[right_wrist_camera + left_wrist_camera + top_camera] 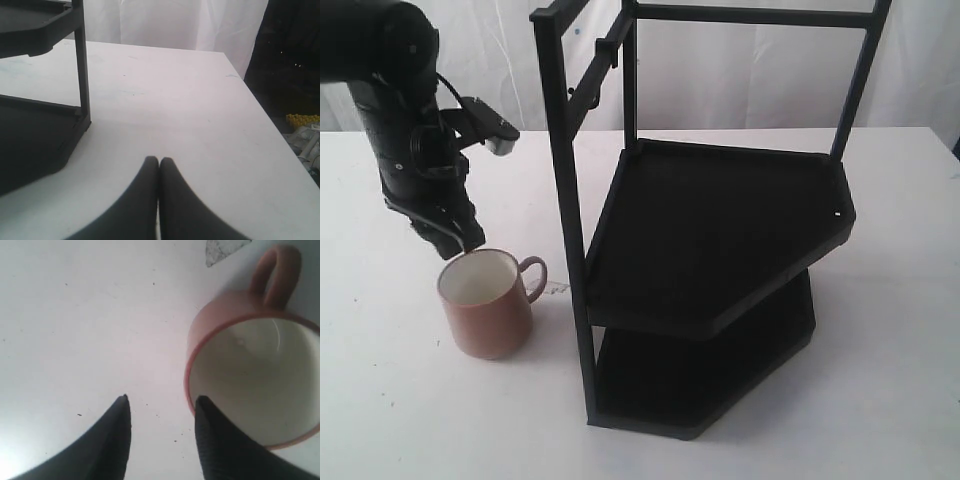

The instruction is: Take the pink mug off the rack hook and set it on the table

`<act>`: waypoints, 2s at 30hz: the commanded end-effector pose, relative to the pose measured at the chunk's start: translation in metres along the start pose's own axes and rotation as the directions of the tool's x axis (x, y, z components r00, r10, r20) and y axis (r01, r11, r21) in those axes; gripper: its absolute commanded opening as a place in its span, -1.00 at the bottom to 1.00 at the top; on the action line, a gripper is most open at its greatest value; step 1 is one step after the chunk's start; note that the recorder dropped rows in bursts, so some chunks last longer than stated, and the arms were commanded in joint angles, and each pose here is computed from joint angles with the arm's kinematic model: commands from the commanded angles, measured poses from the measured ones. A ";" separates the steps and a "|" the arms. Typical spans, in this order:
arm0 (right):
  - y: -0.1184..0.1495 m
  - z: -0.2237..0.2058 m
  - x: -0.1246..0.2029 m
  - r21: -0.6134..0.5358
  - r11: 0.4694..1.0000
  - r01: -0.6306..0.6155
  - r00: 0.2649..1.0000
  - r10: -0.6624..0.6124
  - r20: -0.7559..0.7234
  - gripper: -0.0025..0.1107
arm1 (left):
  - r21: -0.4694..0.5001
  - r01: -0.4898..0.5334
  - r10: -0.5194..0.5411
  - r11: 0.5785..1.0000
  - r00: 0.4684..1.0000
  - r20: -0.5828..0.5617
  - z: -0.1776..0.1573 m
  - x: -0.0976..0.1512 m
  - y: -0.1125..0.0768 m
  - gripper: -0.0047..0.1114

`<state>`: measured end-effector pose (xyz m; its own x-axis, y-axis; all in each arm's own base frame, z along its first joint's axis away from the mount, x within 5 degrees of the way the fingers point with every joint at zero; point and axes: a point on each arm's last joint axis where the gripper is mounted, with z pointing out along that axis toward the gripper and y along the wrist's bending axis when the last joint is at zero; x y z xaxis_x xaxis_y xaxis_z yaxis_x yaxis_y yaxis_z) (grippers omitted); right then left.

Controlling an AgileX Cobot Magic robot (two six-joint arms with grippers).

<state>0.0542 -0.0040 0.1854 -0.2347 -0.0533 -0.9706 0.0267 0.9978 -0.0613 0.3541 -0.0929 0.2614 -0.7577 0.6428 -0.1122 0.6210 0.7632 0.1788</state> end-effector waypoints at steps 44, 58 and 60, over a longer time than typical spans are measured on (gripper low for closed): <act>0.000 0.000 0.000 -0.002 1.000 -0.008 1.000 0.008 0.010 -0.96 | 0.038 0.836 -0.383 0.547 0.209 0.900 -0.084 0.297 -0.093 -0.92; 0.000 0.000 0.000 -0.002 1.000 -0.008 1.000 0.008 0.010 -0.96 | 0.149 0.734 -0.373 0.662 0.150 0.916 -0.015 0.294 -0.119 -0.92; 0.000 0.000 0.000 -0.002 1.000 -0.008 1.000 0.008 0.010 -0.96 | 0.098 0.726 -0.295 0.681 0.149 0.944 -0.007 0.293 -0.117 -0.92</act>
<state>0.0542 -0.0040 0.1854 -0.2345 -0.0483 -0.9709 0.0279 0.9980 -0.0564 0.0551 0.0057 0.2193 -0.1803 -0.1232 -0.9759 -0.1241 0.9870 -0.1017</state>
